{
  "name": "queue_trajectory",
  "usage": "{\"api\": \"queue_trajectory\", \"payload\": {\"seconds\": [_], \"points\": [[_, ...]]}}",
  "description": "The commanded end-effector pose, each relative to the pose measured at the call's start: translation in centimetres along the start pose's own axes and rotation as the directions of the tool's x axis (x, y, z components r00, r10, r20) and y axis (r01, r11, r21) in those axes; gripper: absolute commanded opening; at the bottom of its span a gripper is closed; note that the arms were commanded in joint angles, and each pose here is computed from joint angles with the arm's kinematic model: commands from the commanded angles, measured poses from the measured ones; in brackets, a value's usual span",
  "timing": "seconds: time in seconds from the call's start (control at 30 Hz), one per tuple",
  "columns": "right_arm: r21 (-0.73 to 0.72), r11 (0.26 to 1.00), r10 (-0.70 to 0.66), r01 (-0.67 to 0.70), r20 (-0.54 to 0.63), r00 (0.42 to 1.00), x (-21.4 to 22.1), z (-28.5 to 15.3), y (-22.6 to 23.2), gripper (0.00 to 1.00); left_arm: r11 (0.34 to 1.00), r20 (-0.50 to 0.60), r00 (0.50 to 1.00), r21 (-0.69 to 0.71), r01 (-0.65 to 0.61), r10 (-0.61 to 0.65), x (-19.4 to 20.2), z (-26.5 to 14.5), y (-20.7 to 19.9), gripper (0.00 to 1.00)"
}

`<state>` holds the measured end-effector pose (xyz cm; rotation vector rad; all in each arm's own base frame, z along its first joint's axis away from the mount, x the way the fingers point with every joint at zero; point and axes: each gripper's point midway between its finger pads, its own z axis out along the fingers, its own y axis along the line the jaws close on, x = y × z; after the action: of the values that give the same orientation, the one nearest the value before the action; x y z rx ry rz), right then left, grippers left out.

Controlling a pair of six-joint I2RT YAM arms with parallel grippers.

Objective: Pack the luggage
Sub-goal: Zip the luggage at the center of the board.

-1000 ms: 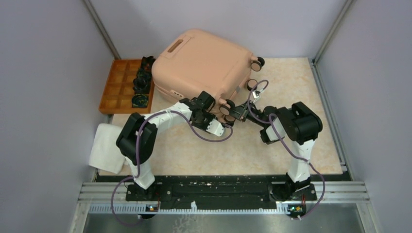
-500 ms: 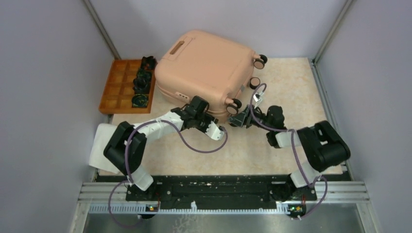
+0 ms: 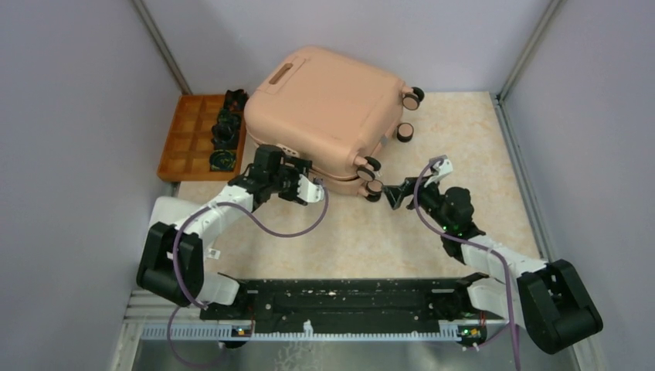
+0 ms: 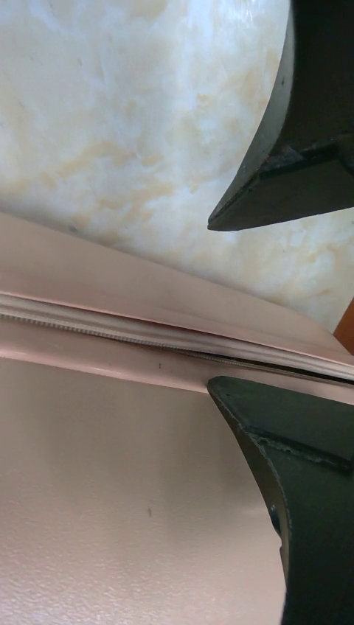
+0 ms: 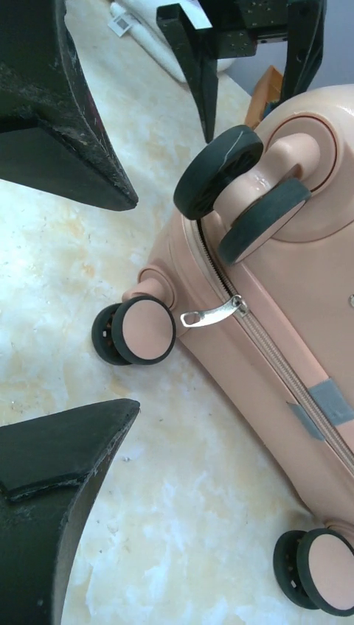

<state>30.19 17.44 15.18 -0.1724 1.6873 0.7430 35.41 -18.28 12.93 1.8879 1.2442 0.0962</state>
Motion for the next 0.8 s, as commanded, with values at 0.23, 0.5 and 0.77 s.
{"api": "queue_trajectory", "payload": {"seconds": [0.23,0.5,0.77], "points": [[-0.009,0.995,-0.094,0.095,0.094,0.991,-3.6,0.5,0.8,0.99,0.654,-0.141,0.947,-0.693,-0.302,0.288,-0.2,-7.9,17.5,0.83],[0.011,0.996,-0.093,0.093,0.083,0.992,-3.0,0.5,0.3,0.99,0.694,-0.002,0.932,-0.667,-0.27,0.361,-4.4,-12.4,15.3,0.82],[-0.041,0.998,-0.045,0.049,0.103,0.994,-2.8,0.7,1.1,0.99,0.633,-0.083,0.957,-0.733,-0.248,0.278,-3.5,-15.9,19.2,0.84]]}}
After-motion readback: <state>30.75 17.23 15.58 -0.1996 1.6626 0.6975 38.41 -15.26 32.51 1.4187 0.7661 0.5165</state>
